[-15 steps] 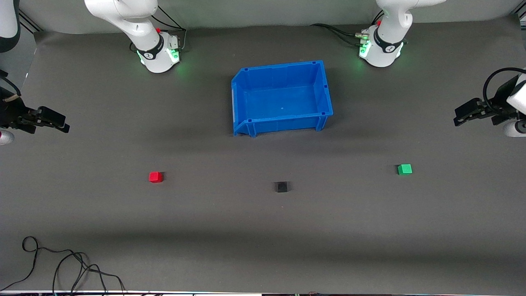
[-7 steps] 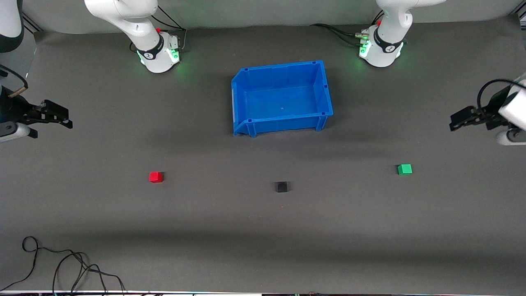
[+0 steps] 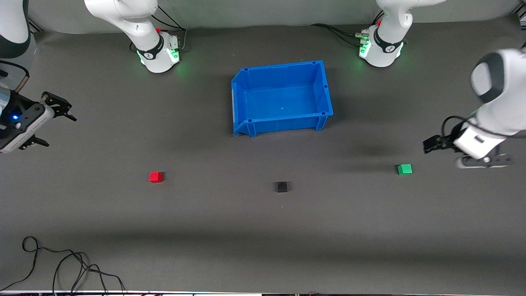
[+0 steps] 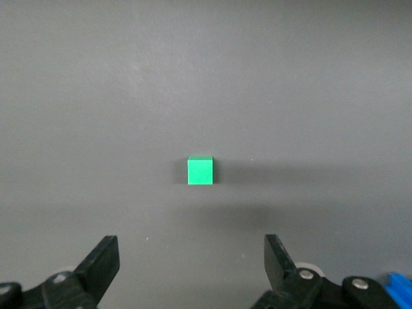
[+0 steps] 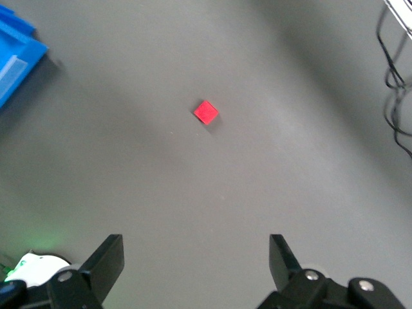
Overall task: Attach green and red cubes to black cube
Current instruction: 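Lower the left gripper onto the green cube while the right gripper reaches the red cube, then close the left gripper on the green cube while the right gripper grasps the red cube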
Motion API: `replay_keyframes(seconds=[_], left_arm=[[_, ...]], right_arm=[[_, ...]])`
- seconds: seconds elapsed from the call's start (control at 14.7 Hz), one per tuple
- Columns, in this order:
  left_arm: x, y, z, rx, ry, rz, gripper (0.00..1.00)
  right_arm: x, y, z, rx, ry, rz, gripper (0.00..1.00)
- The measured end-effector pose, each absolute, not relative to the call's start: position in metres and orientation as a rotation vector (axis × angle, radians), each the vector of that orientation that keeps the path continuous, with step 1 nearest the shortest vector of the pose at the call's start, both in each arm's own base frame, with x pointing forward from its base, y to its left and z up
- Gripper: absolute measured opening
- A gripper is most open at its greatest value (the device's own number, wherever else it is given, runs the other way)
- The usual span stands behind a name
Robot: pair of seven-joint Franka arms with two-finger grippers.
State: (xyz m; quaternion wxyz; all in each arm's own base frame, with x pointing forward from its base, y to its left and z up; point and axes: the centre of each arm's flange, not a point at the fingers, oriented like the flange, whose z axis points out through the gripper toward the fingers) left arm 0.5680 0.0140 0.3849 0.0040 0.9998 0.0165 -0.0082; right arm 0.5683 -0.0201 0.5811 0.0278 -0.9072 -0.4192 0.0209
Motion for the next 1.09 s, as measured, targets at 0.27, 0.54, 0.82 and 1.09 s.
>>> replay_keyframes(seconds=[0.27,0.54,0.82,1.09], left_arm=[[0.575,0.015,0.298,3.122,0.054,-0.103,0.98],[0.577,0.014,0.23,3.113,0.057,-0.148,0.96],[0.582,0.018,0.203,3.109,0.068,-0.166,0.84],[0.588,0.021,0.194,3.108,0.073,-0.162,0.57]], right_arm=[[0.572,-0.022,0.573,-2.922,-0.865,0.078,1.0],[0.577,-0.018,0.56,-3.029,-0.13,0.141,1.0],[0.583,-0.013,0.551,-2.974,0.41,0.19,1.0],[0.601,-0.014,0.534,-2.894,0.825,0.236,1.0]])
